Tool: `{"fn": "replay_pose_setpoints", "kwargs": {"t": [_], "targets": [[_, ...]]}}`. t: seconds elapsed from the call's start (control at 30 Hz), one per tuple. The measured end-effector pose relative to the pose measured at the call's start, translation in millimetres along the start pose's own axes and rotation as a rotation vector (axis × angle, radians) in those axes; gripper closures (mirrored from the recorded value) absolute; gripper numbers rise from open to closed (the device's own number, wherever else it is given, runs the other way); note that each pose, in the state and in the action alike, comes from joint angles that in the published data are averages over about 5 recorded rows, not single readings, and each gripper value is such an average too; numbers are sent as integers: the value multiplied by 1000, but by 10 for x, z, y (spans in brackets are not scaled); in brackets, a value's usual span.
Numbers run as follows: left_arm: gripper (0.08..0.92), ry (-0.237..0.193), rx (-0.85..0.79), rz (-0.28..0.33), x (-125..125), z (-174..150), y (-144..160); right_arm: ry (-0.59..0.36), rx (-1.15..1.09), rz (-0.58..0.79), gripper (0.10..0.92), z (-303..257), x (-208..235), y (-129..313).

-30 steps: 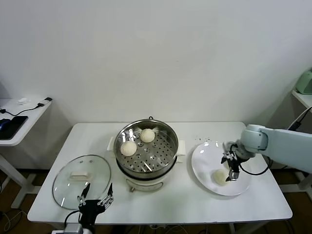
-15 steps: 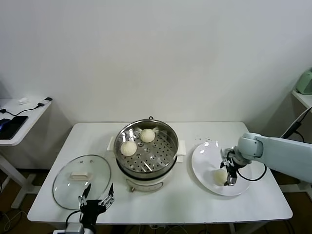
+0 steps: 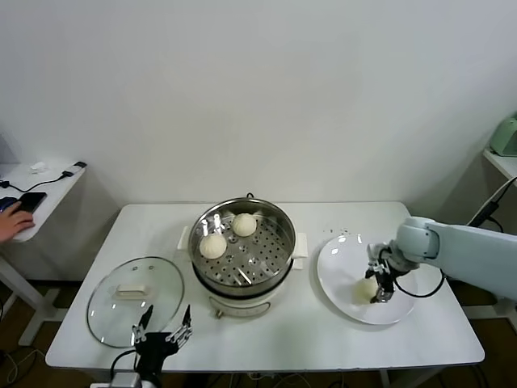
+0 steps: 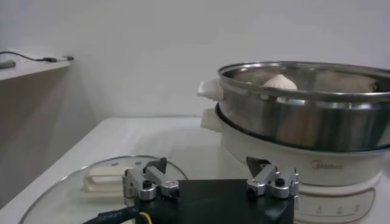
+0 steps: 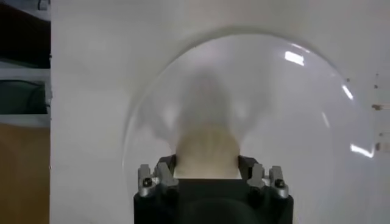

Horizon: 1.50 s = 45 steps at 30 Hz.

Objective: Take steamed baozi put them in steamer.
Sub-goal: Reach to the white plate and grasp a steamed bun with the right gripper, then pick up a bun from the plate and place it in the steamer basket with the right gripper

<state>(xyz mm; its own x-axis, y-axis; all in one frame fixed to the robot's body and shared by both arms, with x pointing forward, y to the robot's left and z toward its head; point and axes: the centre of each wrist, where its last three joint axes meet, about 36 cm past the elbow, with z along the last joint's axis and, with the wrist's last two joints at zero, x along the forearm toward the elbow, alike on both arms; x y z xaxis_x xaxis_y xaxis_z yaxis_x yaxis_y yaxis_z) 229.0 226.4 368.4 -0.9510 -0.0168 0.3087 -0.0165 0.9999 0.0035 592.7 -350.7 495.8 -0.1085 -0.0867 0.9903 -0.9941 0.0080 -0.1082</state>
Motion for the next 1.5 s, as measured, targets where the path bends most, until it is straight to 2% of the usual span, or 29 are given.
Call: {"fn": "replay_pose_setpoints", "kwargs": {"t": [0.3,0.5,0.67,0.83,1.07,1.5], "targets": [[177,-6,-2,1,19,-26,-8,-26,182,85,347,-495,1081,-569],[177,-6,-4,2,28,-32,-5,-67,437,155,346,-1278,1834,-820],[177,-6,-7,-2,30,-32,11,-92,715,169,347,-2094,2125,-807],[177,-3,-5,-8,29,-19,21,-104,976,121,352,-2765,2049,-702],[177,3,1,-22,43,-5,44,-127,1263,9,352,-3401,1676,-592],[177,9,4,-33,69,26,65,-182,1486,-134,352,-3927,899,-559]]}}
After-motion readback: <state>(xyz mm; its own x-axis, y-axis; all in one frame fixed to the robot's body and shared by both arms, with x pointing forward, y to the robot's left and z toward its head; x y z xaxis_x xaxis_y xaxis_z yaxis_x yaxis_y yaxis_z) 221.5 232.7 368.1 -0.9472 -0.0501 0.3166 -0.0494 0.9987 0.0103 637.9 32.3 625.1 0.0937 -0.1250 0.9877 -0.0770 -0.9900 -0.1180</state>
